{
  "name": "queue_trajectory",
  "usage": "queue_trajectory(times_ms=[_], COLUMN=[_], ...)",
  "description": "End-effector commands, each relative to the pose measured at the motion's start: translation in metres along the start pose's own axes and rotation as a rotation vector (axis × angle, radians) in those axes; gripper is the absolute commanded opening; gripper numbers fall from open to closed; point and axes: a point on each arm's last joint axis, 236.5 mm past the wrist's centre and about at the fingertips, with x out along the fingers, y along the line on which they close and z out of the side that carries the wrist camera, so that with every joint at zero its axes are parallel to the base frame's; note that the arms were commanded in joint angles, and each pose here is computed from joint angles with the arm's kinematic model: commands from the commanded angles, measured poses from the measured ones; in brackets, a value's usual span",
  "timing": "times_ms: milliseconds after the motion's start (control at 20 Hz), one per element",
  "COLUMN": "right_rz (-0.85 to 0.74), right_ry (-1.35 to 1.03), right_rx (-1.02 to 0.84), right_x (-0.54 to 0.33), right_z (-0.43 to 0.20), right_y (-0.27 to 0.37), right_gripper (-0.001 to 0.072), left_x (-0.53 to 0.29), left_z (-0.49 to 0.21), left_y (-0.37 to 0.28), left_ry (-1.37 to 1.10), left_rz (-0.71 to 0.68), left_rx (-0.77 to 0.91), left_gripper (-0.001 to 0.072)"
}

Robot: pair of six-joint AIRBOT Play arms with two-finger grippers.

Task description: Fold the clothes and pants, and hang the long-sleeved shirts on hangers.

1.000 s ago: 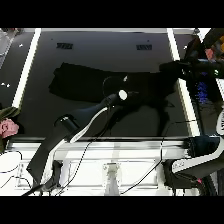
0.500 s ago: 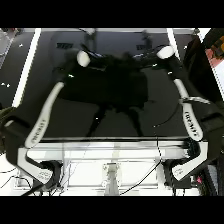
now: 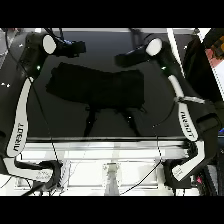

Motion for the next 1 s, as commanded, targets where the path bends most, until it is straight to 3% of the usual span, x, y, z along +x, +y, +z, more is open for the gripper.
queue_trajectory(times_ms=[0, 200, 350, 400, 450, 500, 850, 900, 950], right_rz=[-0.031, 0.235, 0.330, 0.303, 0.282, 0.275, 0.271, 0.268, 0.266], right_ry=[0.089, 0.063, 0.043, 0.069, 0.097, 0.126, 0.188, 0.186, 0.180], right_rx=[0.148, 0.446, 0.772, 0.846, 0.917, 0.933, 0.813, 0.798, 0.788], right_x=[-0.041, -0.054, -0.034, -0.019, -0.007, 0.004, 0.060, 0.065, 0.067], right_z=[-0.030, -0.106, -0.170, -0.193, -0.209, -0.220, -0.207, -0.204, -0.200], right_y=[-0.087, -0.120, -0.124, -0.127, -0.125, -0.117, -0.080, -0.077, -0.074], right_gripper=[0.0013, 0.0014, 0.0026, 0.0222, 0.0551, 0.0675, 0.0665, 0.0530, 0.0223], left_x=[-0.022, -0.050, -0.058, -0.058, -0.058, -0.058, -0.057, -0.055, -0.053], left_z=[0.004, -0.004, -0.004, -0.004, -0.004, -0.004, -0.008, -0.009, -0.011], left_y=[0.007, 0.007, 0.006, 0.006, 0.006, 0.005, -0.007, -0.008, -0.009], left_ry=[-0.002, 0.042, 0.042, 0.044, 0.044, 0.044, 0.052, 0.057, 0.064], left_rz=[0.019, 0.025, 0.023, 0.023, 0.023, 0.019, -0.013, -0.014, -0.016], left_rx=[0.072, 0.142, 0.143, 0.143, 0.143, 0.141, 0.137, 0.140, 0.140], left_gripper=[0.0004, 0.0004, 0.0004, 0.0004, 0.0005, 0.0004, 0.0004, 0.0004, 0.0005])
